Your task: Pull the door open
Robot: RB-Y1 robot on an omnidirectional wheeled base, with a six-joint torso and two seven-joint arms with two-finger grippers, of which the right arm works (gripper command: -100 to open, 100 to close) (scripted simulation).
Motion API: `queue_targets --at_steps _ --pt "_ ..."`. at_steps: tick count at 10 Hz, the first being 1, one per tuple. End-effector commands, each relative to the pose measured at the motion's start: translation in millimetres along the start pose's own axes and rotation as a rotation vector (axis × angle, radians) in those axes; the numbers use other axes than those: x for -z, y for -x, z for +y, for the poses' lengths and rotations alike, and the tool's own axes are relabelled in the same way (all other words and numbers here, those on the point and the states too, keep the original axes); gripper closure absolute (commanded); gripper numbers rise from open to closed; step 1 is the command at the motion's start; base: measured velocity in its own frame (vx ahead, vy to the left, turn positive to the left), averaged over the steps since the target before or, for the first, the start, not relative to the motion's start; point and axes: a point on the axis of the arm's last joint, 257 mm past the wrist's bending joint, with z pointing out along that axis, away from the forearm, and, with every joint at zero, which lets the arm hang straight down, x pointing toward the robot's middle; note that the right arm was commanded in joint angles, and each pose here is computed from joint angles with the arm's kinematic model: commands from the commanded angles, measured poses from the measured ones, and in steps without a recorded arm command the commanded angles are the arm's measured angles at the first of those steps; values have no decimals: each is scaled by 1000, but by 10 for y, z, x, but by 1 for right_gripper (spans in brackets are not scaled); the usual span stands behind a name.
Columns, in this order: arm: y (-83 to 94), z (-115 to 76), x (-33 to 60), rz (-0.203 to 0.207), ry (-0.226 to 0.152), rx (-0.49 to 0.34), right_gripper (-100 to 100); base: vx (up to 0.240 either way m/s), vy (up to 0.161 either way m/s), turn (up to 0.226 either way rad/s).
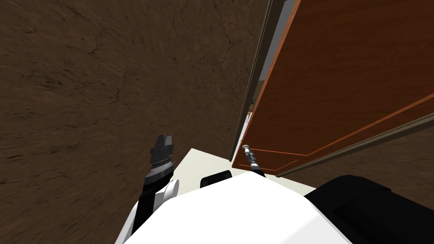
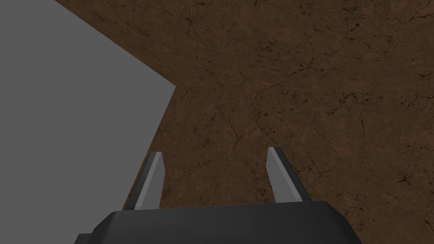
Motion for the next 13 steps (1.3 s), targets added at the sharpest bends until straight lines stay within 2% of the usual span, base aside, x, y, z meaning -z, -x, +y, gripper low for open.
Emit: queue_targets --at_steps 1,6,7,13 --pt "-23 20 -13 4 6 -57 100 -28 0 34" --pt "-14 22 -16 2 6 -186 100 -29 -2 25" --pt "-14 22 -16 2 6 -190 100 -22 0 18" --pt "-2 24 -20 0 7 -362 100 -29 -1 25"
